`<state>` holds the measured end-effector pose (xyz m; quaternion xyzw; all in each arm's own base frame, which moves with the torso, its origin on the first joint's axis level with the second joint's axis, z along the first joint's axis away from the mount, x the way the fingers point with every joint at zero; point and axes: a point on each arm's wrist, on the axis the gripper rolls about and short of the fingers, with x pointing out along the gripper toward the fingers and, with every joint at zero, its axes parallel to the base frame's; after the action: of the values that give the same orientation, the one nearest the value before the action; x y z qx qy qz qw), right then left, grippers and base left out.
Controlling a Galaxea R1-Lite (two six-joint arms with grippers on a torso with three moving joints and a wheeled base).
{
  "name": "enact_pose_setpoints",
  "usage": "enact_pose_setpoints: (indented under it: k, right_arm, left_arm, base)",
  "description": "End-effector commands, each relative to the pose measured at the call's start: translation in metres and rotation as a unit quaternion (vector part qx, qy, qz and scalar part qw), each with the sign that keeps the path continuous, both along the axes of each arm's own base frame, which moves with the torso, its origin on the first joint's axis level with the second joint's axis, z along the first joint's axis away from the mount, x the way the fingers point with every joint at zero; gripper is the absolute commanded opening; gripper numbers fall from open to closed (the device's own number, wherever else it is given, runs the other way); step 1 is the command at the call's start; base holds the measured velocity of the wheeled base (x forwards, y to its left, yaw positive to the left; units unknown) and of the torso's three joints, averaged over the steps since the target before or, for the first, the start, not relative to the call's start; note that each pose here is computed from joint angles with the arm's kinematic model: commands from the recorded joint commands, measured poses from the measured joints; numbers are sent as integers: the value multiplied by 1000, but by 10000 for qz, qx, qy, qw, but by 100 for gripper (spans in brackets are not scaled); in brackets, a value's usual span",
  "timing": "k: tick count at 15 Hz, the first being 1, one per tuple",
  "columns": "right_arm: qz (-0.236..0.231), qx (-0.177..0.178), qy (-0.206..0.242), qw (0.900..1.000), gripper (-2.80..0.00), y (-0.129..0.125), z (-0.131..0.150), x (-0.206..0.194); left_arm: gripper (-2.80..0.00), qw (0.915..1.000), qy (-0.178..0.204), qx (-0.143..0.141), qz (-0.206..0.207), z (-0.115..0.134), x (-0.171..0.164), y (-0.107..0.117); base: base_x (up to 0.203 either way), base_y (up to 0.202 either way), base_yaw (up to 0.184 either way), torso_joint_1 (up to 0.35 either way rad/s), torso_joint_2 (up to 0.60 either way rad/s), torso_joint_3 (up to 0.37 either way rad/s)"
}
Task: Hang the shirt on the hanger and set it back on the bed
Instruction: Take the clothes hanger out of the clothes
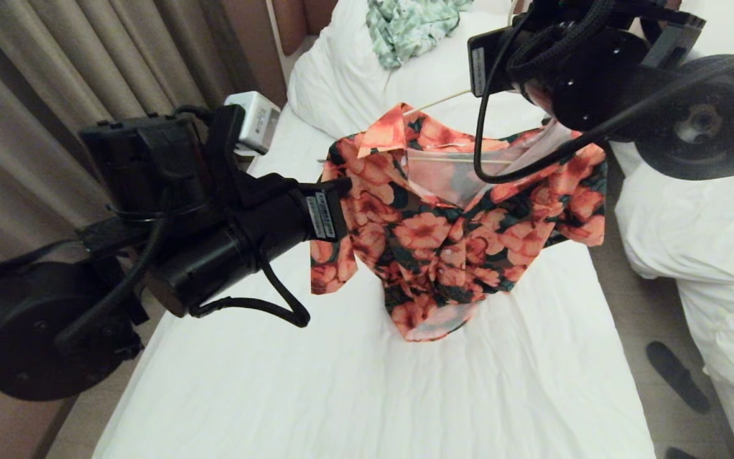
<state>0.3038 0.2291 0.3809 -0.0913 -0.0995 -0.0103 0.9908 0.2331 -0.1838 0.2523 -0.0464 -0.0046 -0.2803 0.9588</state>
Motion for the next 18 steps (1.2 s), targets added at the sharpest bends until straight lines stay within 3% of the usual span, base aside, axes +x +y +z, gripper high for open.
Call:
enact_pose_setpoints:
  k: [1,2,10,13,17,18]
  right_arm:
    - [16,-43,163,9999,-280,14,-15,6]
    - [11,-34,190,9998,-280,17,-17,6]
    - [282,-75,335,9990,-280,47,-40,9]
    - [441,-98,355,9983,-280,59,-42,1]
    - [575,-28,344,9977,-280,69,-46,-5]
    - [584,-23,343,9977,-280,70,-46,-5]
  left_arm:
    - [-280,9998,149,141,-85,-13,2,-11]
    - [0,9997,161,161,-59,-15,2,-11]
    - [0,9992,286,264,-16,-31,15,-19]
    - [0,9999,64,101,96,-32,24,-18]
    - [0,9994,28,212,262,-37,33,-14]
    - [-81,9992,23,237,311,-38,35,-12]
  base:
    - [0,0,0,0,0,0]
    - [0,0,0,0,0,0]
    - [0,0,0,0,0,0]
    - [0,0,0,0,0,0]
    - [0,0,0,0,0,0]
    - [0,0,0,0,0,0]
